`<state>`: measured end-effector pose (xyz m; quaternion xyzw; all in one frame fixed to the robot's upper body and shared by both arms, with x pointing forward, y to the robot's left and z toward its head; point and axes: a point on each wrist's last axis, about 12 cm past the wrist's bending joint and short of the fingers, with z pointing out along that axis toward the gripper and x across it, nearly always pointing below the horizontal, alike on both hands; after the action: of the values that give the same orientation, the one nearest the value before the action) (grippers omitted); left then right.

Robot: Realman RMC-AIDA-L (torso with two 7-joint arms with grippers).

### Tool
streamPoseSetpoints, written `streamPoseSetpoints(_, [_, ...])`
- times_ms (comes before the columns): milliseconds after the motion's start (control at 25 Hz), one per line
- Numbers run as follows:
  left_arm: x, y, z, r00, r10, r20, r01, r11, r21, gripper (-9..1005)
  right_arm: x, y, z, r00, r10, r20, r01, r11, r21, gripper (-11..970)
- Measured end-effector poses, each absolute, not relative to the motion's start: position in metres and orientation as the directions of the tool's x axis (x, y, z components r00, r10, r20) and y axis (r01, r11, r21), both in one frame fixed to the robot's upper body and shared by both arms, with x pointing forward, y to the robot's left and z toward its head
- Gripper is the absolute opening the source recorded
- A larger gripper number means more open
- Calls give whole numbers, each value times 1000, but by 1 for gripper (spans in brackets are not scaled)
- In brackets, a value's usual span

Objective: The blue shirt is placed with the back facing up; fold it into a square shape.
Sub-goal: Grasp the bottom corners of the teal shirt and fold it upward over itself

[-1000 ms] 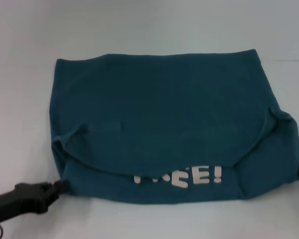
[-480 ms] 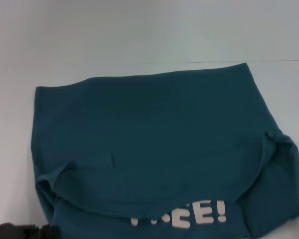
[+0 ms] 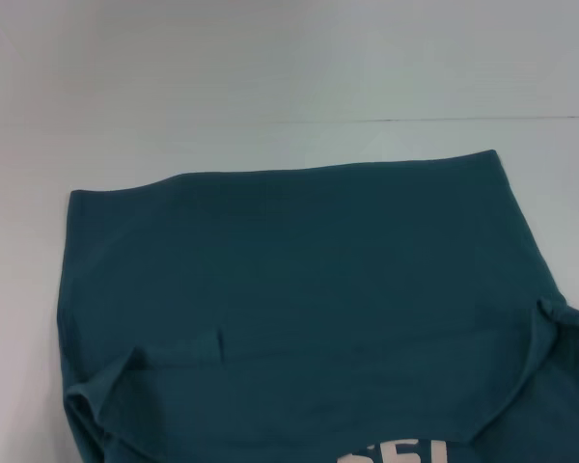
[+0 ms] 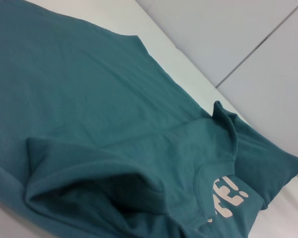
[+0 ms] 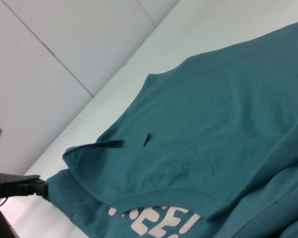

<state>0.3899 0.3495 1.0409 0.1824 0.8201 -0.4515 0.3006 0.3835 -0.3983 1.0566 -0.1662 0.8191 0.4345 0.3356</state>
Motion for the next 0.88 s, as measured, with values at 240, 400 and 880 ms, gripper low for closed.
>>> streamPoseSetpoints(240, [394,351,1044,-740,8,-672,574,529,-625,17,387,-402,1061,-698,48,-714,-563,579,590,33])
streamPoseSetpoints(400, [423,350,1054,-702,-19,-712,599,525,-605,16,413,-405,1072,-653,88,-752,-569,600,563,33])
streamPoseSetpoints(880, [540,331,1084,-606,-76,-792,592,622,-513,16,528,-390,1099,-568,139,-811,-508,716,479,33])
